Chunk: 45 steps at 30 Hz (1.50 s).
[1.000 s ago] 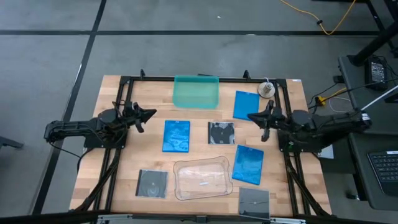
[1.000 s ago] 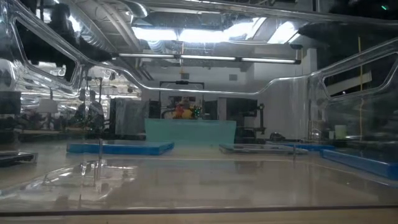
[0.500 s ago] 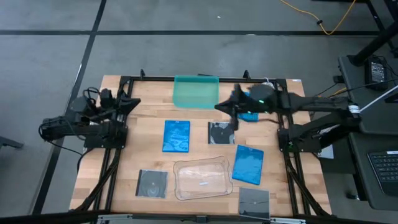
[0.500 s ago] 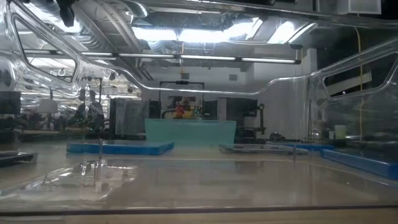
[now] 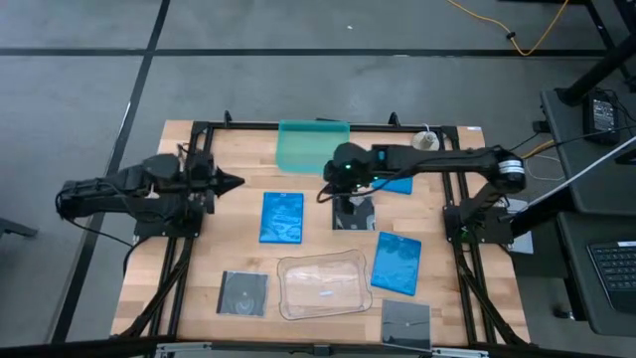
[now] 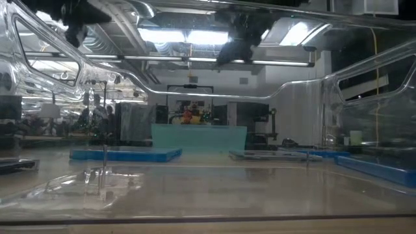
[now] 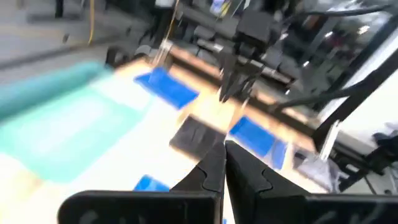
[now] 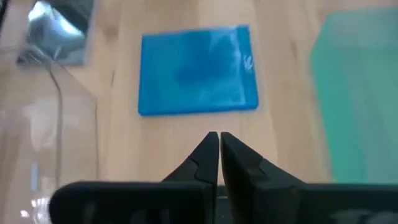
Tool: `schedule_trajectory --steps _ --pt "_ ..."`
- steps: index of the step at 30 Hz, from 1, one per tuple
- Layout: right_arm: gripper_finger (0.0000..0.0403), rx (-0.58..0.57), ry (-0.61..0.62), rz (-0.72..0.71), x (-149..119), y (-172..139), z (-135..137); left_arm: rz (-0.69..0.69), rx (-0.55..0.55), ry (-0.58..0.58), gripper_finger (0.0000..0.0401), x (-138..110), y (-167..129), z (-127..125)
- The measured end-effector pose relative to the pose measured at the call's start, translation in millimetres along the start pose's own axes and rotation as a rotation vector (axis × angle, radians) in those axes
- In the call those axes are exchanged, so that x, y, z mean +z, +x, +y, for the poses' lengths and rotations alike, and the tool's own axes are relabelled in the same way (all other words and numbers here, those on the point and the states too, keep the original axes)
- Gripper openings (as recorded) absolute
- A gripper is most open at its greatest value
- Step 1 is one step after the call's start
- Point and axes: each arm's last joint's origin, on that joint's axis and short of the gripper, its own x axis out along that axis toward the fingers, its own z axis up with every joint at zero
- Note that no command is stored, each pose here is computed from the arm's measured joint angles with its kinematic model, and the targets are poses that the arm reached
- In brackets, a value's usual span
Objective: Pick & place jewel cases by type
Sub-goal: Put the middle left blue CD case into the green bin
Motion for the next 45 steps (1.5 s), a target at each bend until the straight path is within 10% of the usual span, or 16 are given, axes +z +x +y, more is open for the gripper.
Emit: schedule_trajectory --steps 15,31,45 --pt "0.0005 0.095 0.006 0.178 -28.4 86.5 -19.1 0.309 0.174 -0.284 0.0038 -64.3 36.1 25.9" --pt "0.0006 0.093 0.039 0.213 -43.9 126.3 -23.1 0.324 0.174 -0.491 0.0160 -107.3 52.2 44.9" --pt "0.0004 0.149 0.088 0.244 -55.5 148.8 -20.2 0.398 0.268 -0.517 0.0181 -124.0 63.5 52.5"
